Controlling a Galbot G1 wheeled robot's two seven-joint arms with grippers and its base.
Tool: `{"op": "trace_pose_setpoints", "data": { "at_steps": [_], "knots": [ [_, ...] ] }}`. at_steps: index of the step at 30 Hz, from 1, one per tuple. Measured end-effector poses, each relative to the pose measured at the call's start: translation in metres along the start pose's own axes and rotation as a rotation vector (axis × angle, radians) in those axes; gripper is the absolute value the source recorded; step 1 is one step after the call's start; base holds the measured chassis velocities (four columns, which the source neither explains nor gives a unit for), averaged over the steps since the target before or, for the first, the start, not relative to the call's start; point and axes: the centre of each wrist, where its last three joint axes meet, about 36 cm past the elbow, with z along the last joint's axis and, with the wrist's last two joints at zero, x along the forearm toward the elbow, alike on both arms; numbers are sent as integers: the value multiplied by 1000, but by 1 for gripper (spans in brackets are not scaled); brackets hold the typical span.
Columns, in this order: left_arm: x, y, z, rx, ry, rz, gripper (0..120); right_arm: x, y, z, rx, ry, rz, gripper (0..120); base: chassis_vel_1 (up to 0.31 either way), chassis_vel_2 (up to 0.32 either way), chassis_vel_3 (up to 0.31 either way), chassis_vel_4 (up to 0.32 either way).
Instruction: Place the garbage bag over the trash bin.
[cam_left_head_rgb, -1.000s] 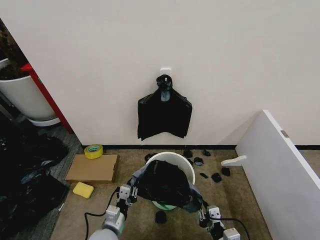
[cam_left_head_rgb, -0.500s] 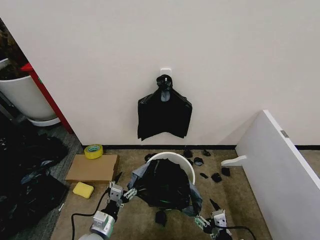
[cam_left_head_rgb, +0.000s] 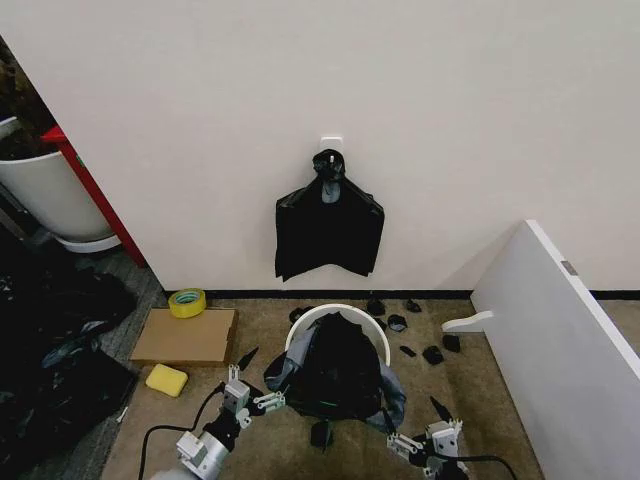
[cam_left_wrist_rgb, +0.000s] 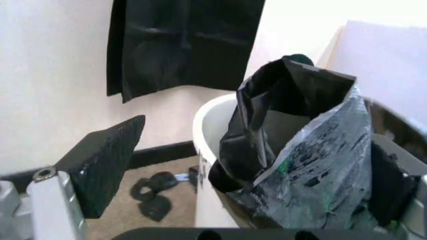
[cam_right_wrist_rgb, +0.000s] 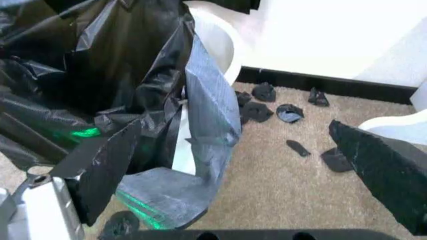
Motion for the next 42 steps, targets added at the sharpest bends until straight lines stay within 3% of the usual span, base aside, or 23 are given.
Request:
{"op": "trace_pose_setpoints", "data": {
  "at_steps": [6, 10, 15, 21, 25, 34, 42],
  "knots": [
    [-1, 2, -6, 226, -20, 14, 100, -2, 0, 0, 1, -8, 4, 100, 0, 0, 0, 0],
    [-2, 12, -4, 426, -58, 144, 100, -3, 0, 2, -2, -11, 11, 100, 0, 0, 0, 0],
    [-5, 22, 3, 531, -91, 229, 100, -3, -1, 3, -1, -10, 15, 100, 0, 0, 0, 0],
    [-8, 28, 15, 549, -122, 250, 100, -4, -2, 3, -8, -27, 10, 100, 0, 0, 0, 0],
    [-10, 29, 24, 524, -130, 240, 100, -11, -3, -10, -80, -92, -5, 100, 0, 0, 0, 0],
    [-13, 25, 7, 495, -183, 352, 100, -21, -9, -26, -127, -111, 5, 100, 0, 0, 0, 0],
    [-30, 18, 11, 566, -260, 295, 100, -17, -6, -15, -119, -86, 3, 100, 0, 0, 0, 0]
  ]
}}
